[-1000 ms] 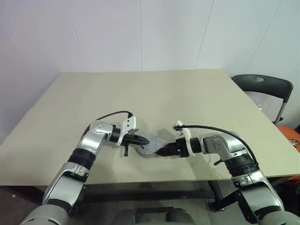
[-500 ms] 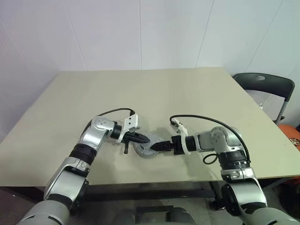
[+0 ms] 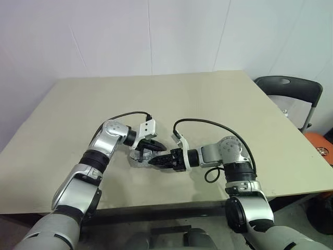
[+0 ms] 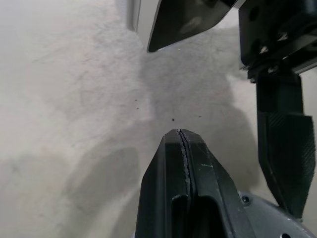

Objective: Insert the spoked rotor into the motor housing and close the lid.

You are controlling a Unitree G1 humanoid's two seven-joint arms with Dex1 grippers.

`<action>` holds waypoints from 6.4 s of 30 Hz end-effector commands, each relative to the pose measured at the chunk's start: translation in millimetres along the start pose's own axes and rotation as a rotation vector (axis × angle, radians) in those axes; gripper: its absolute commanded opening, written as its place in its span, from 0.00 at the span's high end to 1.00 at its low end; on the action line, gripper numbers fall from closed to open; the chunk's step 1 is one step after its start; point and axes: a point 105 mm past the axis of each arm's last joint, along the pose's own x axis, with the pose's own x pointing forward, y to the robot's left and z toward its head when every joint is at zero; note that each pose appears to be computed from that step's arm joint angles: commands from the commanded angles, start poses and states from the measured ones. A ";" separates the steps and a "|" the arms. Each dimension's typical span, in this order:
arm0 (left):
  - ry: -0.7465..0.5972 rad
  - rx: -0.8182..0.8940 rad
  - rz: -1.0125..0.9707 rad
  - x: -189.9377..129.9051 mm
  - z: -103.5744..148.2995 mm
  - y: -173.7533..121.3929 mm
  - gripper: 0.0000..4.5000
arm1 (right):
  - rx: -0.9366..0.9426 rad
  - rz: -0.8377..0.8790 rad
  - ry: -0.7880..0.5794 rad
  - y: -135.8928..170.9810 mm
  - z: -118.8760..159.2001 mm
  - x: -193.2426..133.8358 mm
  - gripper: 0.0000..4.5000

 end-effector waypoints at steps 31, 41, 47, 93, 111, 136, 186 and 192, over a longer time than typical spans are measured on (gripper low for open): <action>-0.230 -0.051 0.039 -24.2 36.0 -1.0 1.00 | -0.089 0.004 -0.033 2.9 7.5 -21.7 0.99; 0.027 -0.119 0.051 -59.0 -37.1 -31.4 1.00 | -0.108 0.020 0.000 5.0 -4.6 -17.9 0.99; 0.010 -0.138 0.067 -56.8 -39.7 -39.4 1.00 | -0.104 -0.029 -0.034 -3.5 -2.3 -12.7 0.99; 0.280 -0.192 0.056 -75.0 -84.0 -45.8 1.00 | -0.135 -0.068 -0.046 -11.0 -1.3 -11.7 0.99; 0.296 -0.205 0.052 -74.0 -89.5 -50.4 1.00 | -0.142 -0.068 -0.047 -12.6 -0.6 -10.9 0.99; 0.157 -0.216 0.091 -77.4 -65.9 -38.7 1.00 | -0.142 0.034 -0.068 3.0 -0.8 -9.1 0.01; 0.064 -0.169 0.167 -84.3 -33.7 -25.0 1.00 | -0.207 0.068 -0.066 14.0 13.3 -24.8 0.01; 0.068 -0.170 0.168 -84.9 -34.4 -24.8 1.00 | -0.253 -0.081 -0.033 -12.8 5.8 -17.6 0.01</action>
